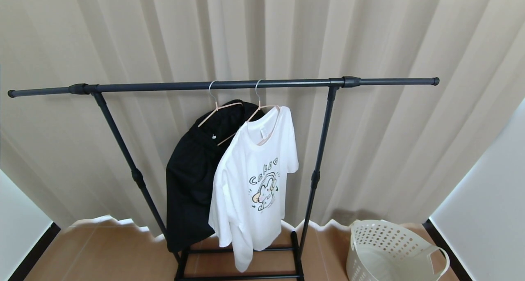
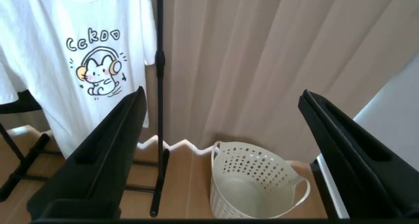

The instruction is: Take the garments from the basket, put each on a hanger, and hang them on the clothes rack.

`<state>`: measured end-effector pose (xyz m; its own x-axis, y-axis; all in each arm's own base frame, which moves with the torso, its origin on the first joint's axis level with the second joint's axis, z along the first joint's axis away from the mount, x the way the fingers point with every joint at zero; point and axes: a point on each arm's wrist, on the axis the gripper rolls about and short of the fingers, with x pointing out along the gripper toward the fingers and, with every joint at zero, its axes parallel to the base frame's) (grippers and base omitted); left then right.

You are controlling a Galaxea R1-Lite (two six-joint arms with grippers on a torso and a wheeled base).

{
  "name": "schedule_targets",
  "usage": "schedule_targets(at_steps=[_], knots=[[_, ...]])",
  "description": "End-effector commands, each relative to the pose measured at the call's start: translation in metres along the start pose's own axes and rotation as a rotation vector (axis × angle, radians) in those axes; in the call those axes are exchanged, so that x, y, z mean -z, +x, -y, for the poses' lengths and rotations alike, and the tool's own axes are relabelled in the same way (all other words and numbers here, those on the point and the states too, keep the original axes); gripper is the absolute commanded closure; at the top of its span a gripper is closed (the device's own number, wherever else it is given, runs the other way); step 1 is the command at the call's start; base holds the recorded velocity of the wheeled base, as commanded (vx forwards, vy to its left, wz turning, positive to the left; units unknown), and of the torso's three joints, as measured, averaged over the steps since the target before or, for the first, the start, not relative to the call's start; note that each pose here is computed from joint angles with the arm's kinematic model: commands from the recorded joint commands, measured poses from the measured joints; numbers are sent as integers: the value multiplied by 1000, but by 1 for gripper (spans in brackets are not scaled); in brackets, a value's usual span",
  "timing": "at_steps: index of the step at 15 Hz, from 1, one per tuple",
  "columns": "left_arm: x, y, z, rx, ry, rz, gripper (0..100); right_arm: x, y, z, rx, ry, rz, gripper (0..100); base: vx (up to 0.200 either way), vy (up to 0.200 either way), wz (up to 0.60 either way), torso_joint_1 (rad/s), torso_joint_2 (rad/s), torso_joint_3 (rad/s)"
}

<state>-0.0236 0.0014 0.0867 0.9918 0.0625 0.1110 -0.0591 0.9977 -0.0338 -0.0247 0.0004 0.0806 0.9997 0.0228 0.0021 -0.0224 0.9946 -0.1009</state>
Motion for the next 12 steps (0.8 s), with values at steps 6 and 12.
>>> schedule_targets(at_steps=[6, 12], knots=[[0, 0, 0, 0, -1, -1, 0, 5, 2, 1, 44, 57, -8, 0, 0, 0, 0, 0, 0, 0], [0, 0, 0, 0, -1, -1, 0, 5, 2, 0, -3, 78, -2, 0, 0, 0, 0, 0, 0, 0]])
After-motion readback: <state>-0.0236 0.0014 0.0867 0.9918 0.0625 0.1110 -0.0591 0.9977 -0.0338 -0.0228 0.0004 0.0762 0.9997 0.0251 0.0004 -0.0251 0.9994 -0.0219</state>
